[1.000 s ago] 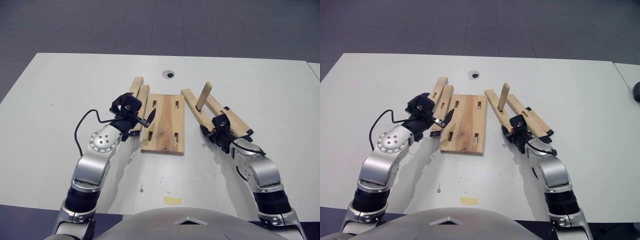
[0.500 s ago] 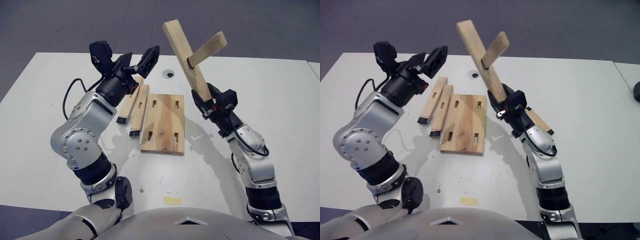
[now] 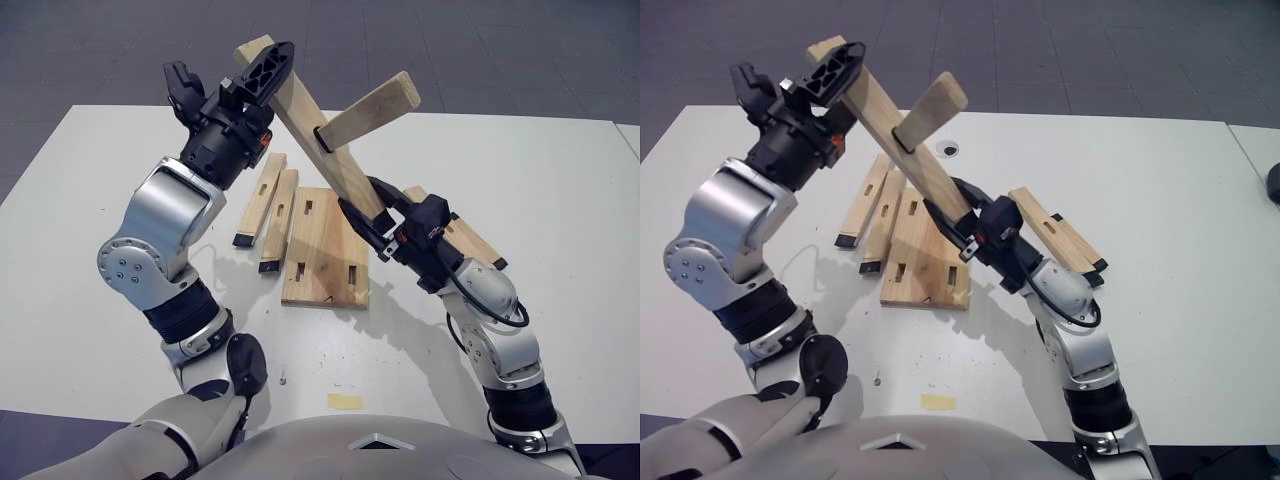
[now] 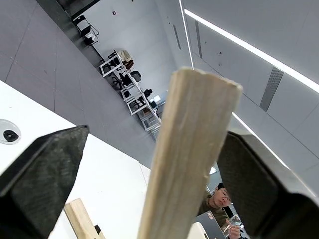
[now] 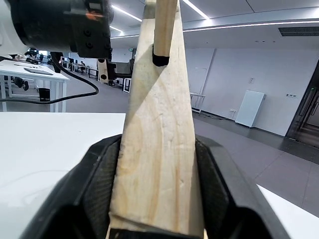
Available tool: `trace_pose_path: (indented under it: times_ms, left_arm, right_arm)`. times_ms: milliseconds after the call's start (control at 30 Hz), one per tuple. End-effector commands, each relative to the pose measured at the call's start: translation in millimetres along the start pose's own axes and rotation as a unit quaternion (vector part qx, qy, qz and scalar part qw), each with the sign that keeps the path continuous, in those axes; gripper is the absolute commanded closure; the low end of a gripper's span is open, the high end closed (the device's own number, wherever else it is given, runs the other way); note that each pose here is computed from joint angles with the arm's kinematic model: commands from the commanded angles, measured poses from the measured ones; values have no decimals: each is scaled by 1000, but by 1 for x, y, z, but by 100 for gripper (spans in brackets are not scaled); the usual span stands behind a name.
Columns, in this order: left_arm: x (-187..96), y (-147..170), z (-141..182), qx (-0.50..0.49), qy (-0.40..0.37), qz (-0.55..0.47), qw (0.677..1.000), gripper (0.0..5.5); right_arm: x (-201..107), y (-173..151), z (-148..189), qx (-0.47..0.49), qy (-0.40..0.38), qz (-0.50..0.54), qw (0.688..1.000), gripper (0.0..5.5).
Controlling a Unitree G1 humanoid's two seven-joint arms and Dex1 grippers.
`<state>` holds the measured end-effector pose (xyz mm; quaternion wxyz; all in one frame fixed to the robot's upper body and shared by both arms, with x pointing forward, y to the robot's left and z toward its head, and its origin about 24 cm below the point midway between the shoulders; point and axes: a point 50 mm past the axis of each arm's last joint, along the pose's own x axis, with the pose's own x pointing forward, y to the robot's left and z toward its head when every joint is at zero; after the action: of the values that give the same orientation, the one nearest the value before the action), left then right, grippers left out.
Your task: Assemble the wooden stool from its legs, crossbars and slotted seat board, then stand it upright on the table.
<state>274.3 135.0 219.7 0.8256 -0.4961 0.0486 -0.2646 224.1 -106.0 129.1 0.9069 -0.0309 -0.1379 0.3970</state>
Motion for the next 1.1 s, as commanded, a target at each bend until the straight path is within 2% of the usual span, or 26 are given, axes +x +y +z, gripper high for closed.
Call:
trace_pose_path:
  times_ms: [33, 300, 500, 700, 733, 833, 933, 1100]
  left_arm:
    - [-4, -7, 0, 49, 20, 9, 999, 180]
    - [-6, -17, 1, 48, 23, -10, 999, 335]
    - [-8, -22, 4, 70, 15, -13, 997, 430]
    - [-10, -31, 5, 68, 10, -48, 997, 436]
    - [-11, -33, 7, 72, 2, -52, 996, 436]
    - [-17, -34, 24, 147, -47, -28, 988, 445]
    - [-29, -29, 18, 266, -30, 9, 963, 445]
    - [-56, -19, 3, 280, 0, 8, 960, 445]
  right_arm:
    - [-2, -1, 1, 15, 0, 0, 1000, 342]
    - [-4, -2, -2, 33, 11, -11, 999, 342]
    - [-6, -3, -5, 41, 21, -13, 999, 344]
    - [-7, -7, -9, 50, 33, -30, 998, 344]
    - [-7, -10, -11, 50, 39, -41, 997, 307]
    - [-13, -21, -23, 53, 77, -96, 991, 270]
    - [-31, -34, -46, 39, 165, -148, 974, 222]
    - [-60, -38, -63, -2, 272, -147, 951, 149]
